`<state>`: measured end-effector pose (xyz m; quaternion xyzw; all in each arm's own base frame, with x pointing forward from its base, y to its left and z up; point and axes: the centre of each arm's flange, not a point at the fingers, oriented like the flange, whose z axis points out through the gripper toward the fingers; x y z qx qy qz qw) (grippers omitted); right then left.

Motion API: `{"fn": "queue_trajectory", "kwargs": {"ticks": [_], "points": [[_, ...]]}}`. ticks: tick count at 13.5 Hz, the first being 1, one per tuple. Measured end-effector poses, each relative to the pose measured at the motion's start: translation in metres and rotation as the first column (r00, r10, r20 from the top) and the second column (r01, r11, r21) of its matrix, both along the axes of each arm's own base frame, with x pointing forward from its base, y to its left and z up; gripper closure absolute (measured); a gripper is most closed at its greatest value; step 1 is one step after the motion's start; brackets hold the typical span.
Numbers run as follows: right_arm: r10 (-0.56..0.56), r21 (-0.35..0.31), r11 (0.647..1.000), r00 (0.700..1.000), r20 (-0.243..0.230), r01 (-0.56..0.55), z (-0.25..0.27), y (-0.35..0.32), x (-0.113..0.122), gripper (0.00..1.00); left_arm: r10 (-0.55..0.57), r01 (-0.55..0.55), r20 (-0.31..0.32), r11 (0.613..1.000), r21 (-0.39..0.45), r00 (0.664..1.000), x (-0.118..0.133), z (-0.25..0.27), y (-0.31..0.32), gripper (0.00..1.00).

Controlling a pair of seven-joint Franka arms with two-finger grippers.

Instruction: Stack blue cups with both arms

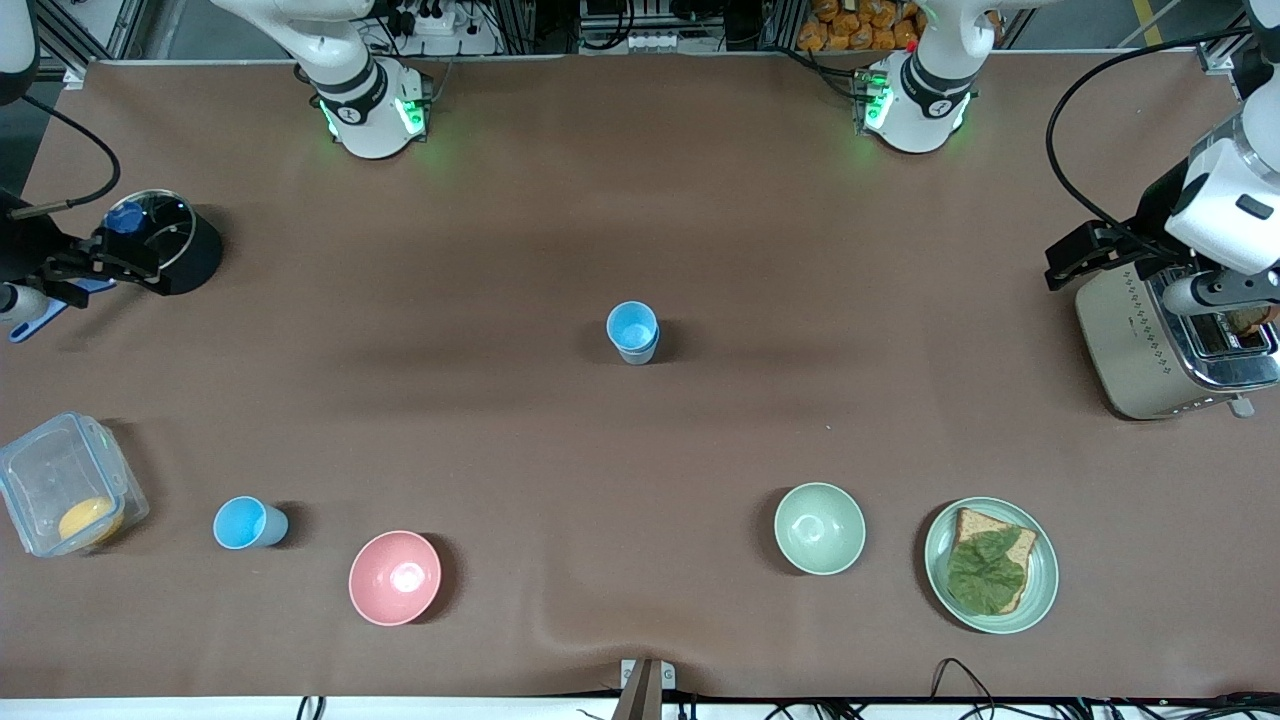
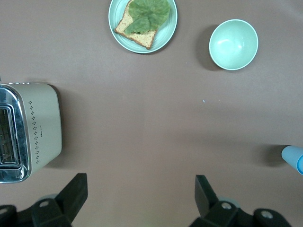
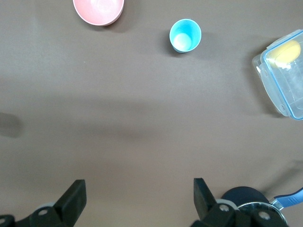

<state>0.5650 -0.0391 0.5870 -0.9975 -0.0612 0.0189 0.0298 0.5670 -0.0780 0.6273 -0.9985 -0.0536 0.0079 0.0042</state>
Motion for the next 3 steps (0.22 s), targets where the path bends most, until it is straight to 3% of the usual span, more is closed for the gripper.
{"fn": "queue_trajectory", "kwargs": {"ticks": [3], "points": [[0.0, 0.0, 1.0, 1.0, -0.001, 0.0, -0.0004, 0.0, 0.0, 0.0, -0.003, 0.003, -0.002, 1.0, 0.0, 1.0, -0.001, 0.0026, -0.0006, 0.0]]}}
